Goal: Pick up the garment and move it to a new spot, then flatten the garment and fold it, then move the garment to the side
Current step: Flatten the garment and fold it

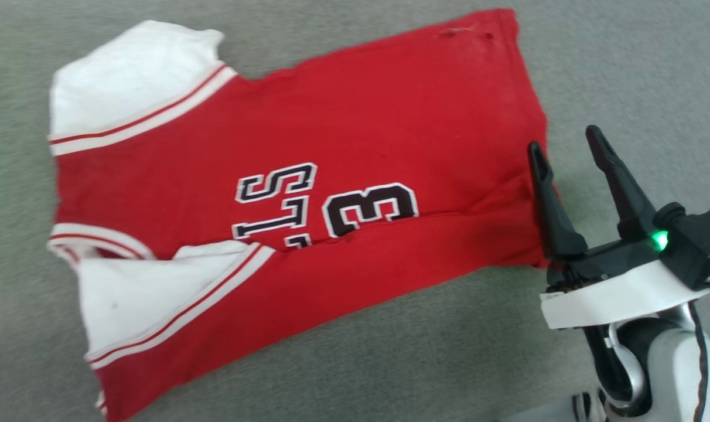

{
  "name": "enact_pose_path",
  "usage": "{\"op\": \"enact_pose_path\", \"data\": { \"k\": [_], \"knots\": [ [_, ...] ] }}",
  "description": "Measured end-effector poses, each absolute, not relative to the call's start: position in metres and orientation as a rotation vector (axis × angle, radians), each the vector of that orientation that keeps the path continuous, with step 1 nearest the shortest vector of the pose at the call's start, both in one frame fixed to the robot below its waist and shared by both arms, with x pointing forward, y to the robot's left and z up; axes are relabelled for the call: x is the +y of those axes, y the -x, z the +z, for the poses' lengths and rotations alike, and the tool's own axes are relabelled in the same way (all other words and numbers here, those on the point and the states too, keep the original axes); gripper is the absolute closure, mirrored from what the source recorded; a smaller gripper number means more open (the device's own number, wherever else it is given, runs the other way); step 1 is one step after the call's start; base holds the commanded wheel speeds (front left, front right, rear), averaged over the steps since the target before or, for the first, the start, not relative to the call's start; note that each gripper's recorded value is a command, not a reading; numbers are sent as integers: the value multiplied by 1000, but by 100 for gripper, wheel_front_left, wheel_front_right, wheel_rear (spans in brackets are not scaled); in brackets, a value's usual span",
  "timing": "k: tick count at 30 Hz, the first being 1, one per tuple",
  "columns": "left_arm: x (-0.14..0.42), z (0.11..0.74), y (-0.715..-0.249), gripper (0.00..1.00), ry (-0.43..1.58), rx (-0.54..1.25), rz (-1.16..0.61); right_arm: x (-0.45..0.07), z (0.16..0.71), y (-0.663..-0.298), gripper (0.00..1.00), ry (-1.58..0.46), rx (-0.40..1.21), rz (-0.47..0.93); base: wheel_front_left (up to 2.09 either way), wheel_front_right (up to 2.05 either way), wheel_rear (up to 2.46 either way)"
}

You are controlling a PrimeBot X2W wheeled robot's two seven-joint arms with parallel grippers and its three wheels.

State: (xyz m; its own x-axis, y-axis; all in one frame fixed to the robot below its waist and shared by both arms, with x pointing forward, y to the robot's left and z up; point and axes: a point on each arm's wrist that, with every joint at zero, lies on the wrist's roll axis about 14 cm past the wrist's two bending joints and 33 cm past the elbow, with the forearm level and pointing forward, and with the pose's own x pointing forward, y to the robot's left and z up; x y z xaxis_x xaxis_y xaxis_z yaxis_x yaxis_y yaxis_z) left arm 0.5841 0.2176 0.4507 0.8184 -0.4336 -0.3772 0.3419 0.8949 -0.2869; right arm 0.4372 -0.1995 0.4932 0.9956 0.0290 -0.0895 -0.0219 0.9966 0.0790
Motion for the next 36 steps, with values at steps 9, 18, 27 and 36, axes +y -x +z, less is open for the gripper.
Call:
{"op": "enact_pose_path", "data": {
  "k": [9, 18, 27, 36],
  "knots": [
    [167, 397, -599, 0, 146, 831, -557, -227, 469, -420, 0, -85, 137, -67, 0, 0, 0],
    [155, 377, -604, 23, 121, 996, -599, -225, 454, -421, 0, -93, 174, -66, 0, 0, 0],
    [147, 369, -609, 100, 153, 1015, -621, -215, 438, -462, 0, 14, 332, 6, 0, 0, 0],
    [142, 372, -604, 100, 168, 996, -654, -238, 440, -528, 0, 103, 531, -24, 0, 0, 0]
  ]
}}
